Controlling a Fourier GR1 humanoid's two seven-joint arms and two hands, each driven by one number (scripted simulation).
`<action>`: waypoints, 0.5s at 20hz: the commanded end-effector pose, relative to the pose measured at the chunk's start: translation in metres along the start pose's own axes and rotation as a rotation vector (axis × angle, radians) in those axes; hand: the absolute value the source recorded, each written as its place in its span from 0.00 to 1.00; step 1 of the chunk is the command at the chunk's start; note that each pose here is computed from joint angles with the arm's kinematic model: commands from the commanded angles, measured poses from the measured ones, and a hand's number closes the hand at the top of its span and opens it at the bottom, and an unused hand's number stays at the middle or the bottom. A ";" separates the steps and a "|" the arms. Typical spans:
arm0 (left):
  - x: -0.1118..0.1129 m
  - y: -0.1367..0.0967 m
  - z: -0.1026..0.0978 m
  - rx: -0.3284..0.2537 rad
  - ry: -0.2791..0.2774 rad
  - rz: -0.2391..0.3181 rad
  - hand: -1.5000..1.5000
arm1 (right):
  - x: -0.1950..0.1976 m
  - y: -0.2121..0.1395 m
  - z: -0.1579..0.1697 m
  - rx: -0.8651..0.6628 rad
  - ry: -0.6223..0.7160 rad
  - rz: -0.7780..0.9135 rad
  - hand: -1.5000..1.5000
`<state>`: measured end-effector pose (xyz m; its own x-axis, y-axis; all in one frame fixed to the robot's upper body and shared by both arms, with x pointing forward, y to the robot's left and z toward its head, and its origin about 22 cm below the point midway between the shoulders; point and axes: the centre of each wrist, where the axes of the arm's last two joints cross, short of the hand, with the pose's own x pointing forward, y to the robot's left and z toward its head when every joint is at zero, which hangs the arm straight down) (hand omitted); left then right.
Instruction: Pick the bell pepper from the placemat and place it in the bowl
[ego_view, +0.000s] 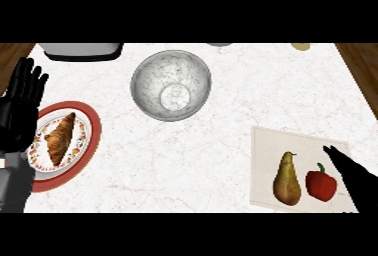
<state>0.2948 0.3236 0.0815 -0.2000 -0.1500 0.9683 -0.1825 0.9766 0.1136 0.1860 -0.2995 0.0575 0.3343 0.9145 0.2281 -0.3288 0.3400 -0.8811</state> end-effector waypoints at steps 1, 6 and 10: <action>0.027 0.008 -0.016 0.007 0.002 -0.002 0.50 | -0.002 0.002 -0.005 0.017 0.018 0.017 0.00; -0.007 -0.003 0.006 0.004 -0.005 0.003 0.50 | 0.005 0.007 -0.021 0.031 0.013 0.011 0.00; 0.001 0.018 0.009 0.006 -0.011 -0.012 0.50 | -0.028 0.033 -0.035 0.041 0.033 0.003 0.00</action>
<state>0.2878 0.3284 0.0800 -0.2051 -0.1517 0.9669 -0.1861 0.9759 0.1136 0.1934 -0.3034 0.0213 0.3483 0.9142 0.2069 -0.3628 0.3350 -0.8696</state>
